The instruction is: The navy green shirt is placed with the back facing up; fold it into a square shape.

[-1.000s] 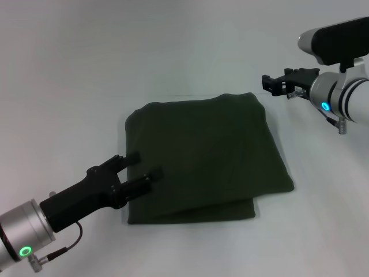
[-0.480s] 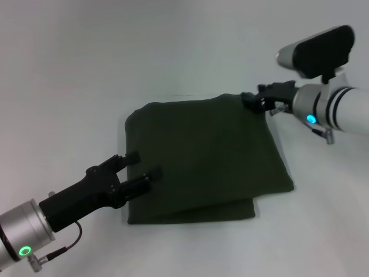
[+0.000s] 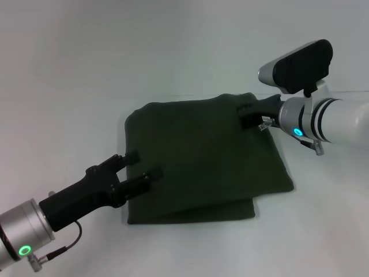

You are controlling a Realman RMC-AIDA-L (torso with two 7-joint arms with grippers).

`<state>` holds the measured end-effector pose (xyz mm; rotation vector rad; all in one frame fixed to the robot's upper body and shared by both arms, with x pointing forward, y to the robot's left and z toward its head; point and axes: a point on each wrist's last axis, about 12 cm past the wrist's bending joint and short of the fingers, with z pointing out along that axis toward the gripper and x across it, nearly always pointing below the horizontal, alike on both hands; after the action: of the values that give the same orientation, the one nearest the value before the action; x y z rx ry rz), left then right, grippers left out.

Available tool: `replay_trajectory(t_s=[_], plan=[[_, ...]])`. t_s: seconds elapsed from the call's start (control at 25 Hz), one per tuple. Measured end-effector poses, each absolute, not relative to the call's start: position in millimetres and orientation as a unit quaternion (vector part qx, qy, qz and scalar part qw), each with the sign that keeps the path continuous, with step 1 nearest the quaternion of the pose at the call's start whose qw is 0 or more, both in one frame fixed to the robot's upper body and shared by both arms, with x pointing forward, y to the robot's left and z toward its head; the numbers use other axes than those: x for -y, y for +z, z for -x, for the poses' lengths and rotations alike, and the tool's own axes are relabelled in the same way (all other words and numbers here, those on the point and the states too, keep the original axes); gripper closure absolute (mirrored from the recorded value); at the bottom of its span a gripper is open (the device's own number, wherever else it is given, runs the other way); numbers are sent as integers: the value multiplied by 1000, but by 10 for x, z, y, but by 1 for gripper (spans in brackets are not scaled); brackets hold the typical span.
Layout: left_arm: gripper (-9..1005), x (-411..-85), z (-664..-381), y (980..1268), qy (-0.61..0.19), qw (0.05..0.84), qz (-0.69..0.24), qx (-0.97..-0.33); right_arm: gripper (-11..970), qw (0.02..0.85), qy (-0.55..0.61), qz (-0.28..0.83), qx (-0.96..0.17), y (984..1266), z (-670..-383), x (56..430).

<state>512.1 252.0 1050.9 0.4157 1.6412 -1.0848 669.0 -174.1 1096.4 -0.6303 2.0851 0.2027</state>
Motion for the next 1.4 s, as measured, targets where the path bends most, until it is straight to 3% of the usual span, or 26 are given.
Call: replay_trajectory(t_s=[0.32, 1.4], plan=[[122, -2518, -5106, 10491, -458, 535, -167, -690, 959, 457, 47, 265, -848, 10899, -6747, 1695], [121, -2521, -5121, 10483, -462, 529, -154, -696, 955, 473, 27, 289, -832, 10976, -6802, 1554]])
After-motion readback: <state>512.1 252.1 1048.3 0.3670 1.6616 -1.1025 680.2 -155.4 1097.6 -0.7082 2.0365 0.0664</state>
